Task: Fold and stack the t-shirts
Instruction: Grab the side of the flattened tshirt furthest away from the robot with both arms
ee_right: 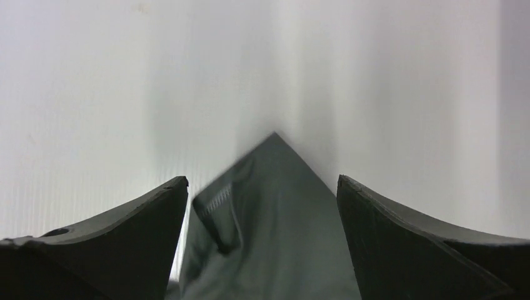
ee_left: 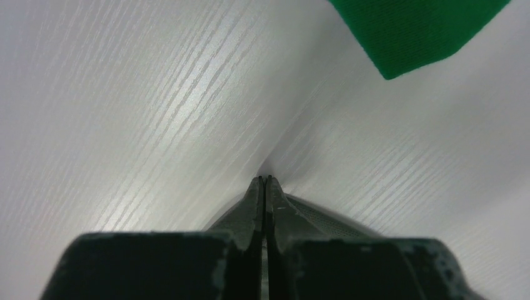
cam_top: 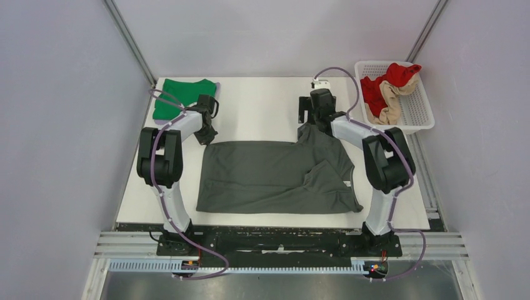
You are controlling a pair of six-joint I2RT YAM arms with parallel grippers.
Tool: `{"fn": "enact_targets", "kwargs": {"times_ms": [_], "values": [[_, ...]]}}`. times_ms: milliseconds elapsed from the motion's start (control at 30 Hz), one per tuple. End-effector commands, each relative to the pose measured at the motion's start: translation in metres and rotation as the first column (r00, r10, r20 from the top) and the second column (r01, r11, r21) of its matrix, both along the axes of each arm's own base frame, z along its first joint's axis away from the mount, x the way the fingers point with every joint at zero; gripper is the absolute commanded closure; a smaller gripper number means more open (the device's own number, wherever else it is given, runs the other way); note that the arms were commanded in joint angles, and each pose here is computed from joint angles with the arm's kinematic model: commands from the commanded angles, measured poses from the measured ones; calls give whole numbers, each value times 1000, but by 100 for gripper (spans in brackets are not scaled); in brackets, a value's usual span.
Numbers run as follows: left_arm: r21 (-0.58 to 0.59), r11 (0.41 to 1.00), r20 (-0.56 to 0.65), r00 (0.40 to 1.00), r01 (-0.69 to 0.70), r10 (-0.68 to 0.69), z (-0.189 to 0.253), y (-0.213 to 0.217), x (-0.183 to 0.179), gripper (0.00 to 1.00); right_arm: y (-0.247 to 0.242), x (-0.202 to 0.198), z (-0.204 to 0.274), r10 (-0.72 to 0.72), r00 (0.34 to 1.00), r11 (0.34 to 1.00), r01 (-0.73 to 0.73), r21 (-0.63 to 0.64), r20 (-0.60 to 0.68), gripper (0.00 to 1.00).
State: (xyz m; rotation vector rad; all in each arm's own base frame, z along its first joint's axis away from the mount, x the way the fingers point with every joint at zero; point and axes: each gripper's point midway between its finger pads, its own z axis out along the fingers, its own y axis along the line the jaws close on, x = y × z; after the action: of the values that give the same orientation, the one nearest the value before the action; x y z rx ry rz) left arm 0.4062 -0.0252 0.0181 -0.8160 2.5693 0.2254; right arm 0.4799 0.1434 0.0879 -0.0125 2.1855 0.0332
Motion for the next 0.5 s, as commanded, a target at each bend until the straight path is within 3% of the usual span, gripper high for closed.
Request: {"fn": "enact_targets", "kwargs": {"times_ms": [0, 167, 467], "values": [[-22, 1000, -29, 999, 13, -13, -8, -3, -13, 98, 8, 34, -14, -19, 999, 999, 18, -39, -30, 12], [-29, 999, -14, 1000, 16, -16, -5, -4, -14, 98, 17, 48, -40, 1, 996, 997, -8, -72, -95, 21], [-32, 999, -4, 1000, 19, -19, -2, -5, -13, 98, 6, 27, -79, -15, 984, 992, -7, -124, -180, 34]]}}
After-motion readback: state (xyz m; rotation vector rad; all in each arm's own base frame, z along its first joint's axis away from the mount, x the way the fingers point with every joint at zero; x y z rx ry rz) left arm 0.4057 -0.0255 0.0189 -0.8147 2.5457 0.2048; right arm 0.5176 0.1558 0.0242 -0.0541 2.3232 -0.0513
